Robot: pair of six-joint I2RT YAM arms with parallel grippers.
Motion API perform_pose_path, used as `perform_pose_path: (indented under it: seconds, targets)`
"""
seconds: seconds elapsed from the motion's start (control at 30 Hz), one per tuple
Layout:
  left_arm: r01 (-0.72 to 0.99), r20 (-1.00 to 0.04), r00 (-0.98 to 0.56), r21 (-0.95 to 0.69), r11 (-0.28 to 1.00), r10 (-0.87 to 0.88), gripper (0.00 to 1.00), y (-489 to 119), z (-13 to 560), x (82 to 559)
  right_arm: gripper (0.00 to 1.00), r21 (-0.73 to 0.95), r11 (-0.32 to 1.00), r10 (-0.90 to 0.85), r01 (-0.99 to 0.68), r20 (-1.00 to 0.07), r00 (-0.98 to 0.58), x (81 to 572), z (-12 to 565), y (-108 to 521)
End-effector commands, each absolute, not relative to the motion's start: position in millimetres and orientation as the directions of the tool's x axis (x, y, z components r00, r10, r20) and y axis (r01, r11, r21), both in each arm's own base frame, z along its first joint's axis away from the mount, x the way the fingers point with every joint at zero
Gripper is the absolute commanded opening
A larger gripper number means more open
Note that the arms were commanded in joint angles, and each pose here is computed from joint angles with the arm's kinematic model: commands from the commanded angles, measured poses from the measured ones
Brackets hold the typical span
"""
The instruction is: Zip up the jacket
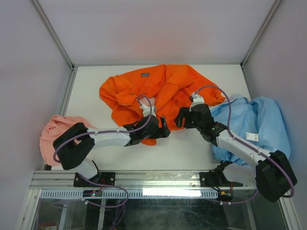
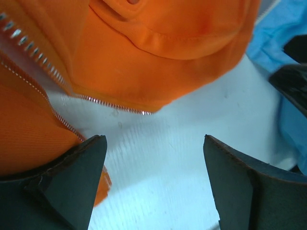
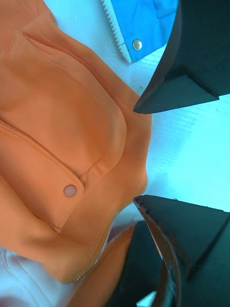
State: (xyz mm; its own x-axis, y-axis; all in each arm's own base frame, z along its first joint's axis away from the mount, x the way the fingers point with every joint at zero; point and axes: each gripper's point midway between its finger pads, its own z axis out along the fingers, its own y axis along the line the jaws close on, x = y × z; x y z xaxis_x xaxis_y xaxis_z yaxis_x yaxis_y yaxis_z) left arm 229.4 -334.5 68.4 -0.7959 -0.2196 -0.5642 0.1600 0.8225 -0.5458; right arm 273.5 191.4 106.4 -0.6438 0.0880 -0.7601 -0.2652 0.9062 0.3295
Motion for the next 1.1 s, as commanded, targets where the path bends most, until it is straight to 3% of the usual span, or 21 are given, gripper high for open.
perform_pose_path:
  seconds: [0.0,0.17,0.27,0.5,0.6,1.07]
  targets:
    - [0.158,-0.621,-0.729,-0.563,0.811,-0.289,0.84,-361.9,84.4,266.0,0.72,0.332,0.91,0.139,-0.249,-0.809,-0.571,283.9,127.9,186.1]
    - [0.137,-0.62,-0.742,-0.51,0.849,-0.253,0.81,-366.5,55.1,287.3,0.72,0.317,0.914,0.124,-0.254,-0.813,-0.569,284.3,125.7,185.3]
    - [0.106,-0.619,-0.74,-0.493,0.863,-0.263,0.73,-359.8,42.4,304.4,0.73,0.318,0.909,0.114,-0.268,-0.81,-0.575,284.1,122.4,188.3]
    - [0.107,-0.633,-0.722,-0.503,0.858,-0.281,0.16,-340.6,45.8,338.2,0.73,0.304,0.896,0.061,-0.324,-0.806,-0.588,282.0,117.1,195.5]
    - [0.164,-0.649,-0.71,-0.528,0.833,-0.272,0.0,-336.3,65.4,341.2,0.73,0.295,0.864,0.004,-0.408,-0.814,-0.581,277.7,118.9,205.6]
    - [0.394,-0.735,-0.665,-0.5,0.771,-0.136,0.0,-333.0,164.6,318.4,0.88,0.068,0.719,-0.254,-0.692,-0.901,-0.352,281.6,130.6,246.4]
